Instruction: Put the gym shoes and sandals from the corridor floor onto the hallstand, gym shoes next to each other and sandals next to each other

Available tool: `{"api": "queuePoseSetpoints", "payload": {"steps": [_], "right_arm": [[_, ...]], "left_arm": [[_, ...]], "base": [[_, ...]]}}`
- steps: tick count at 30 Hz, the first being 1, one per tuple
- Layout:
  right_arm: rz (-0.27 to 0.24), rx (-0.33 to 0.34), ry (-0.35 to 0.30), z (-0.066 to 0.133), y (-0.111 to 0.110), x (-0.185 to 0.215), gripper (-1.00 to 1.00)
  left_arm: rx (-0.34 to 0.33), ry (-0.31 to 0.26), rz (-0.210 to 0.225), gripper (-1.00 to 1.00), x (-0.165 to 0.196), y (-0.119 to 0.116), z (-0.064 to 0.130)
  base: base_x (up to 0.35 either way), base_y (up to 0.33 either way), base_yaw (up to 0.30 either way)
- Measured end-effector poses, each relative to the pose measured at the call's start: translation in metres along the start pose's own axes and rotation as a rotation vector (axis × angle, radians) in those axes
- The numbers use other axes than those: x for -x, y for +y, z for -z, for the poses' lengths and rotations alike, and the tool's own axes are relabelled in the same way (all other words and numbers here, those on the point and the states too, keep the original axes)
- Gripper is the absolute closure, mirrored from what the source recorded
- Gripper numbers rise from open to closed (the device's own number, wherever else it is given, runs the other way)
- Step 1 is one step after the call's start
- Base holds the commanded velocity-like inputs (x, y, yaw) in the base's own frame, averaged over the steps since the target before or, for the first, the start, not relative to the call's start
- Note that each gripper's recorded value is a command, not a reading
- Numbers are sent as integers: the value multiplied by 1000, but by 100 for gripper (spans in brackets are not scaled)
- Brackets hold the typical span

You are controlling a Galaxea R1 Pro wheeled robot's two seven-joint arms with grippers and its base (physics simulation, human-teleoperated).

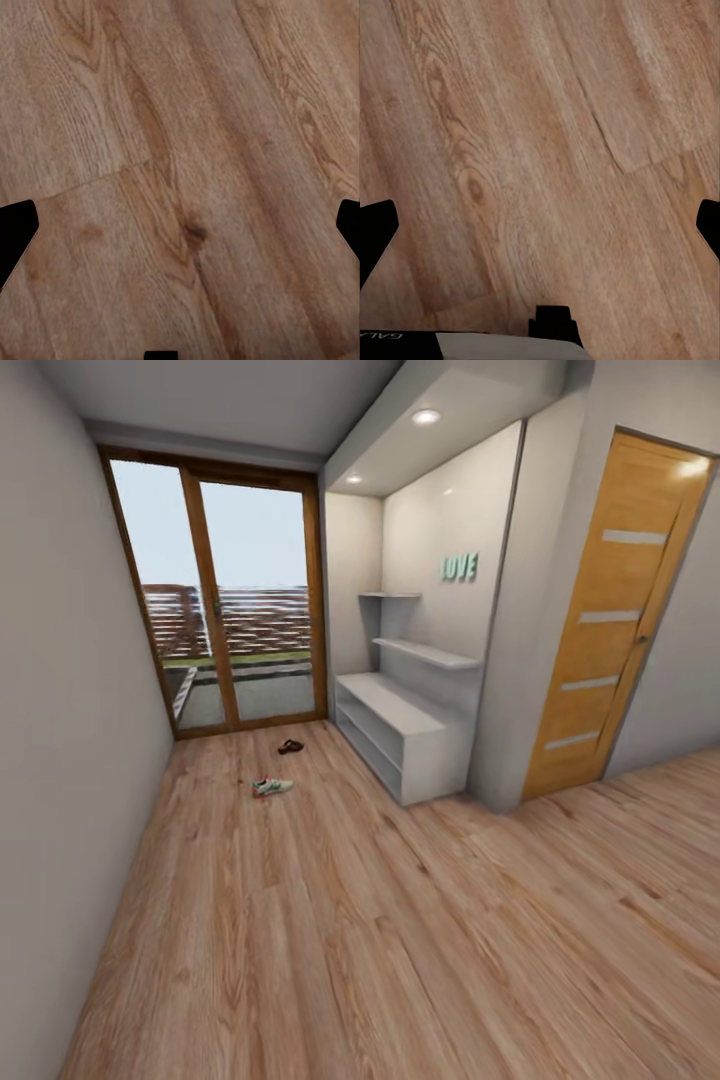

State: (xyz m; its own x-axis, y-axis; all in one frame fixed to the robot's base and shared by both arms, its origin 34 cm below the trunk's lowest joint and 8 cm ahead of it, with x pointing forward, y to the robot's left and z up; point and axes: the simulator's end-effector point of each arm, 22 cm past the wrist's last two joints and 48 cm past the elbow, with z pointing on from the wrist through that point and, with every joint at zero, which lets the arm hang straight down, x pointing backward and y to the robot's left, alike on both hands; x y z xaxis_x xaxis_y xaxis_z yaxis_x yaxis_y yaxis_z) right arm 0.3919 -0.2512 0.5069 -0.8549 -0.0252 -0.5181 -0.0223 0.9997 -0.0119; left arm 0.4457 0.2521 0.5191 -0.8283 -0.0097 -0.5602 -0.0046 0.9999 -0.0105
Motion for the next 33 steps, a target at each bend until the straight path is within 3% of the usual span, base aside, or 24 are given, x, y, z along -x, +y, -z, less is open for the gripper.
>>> {"api": "queuePoseSetpoints", "payload": {"steps": [15,33], "right_arm": [[1,-1,12,-1,0,-6,-100],[1,-1,16,-1,0,-8,-100]], "left_arm": [[1,7,2,-100,-6,-1,-1],[5,17,-3,-100,-10,0,-1]], "base": [[337,0,163],[337,0,11]]}}
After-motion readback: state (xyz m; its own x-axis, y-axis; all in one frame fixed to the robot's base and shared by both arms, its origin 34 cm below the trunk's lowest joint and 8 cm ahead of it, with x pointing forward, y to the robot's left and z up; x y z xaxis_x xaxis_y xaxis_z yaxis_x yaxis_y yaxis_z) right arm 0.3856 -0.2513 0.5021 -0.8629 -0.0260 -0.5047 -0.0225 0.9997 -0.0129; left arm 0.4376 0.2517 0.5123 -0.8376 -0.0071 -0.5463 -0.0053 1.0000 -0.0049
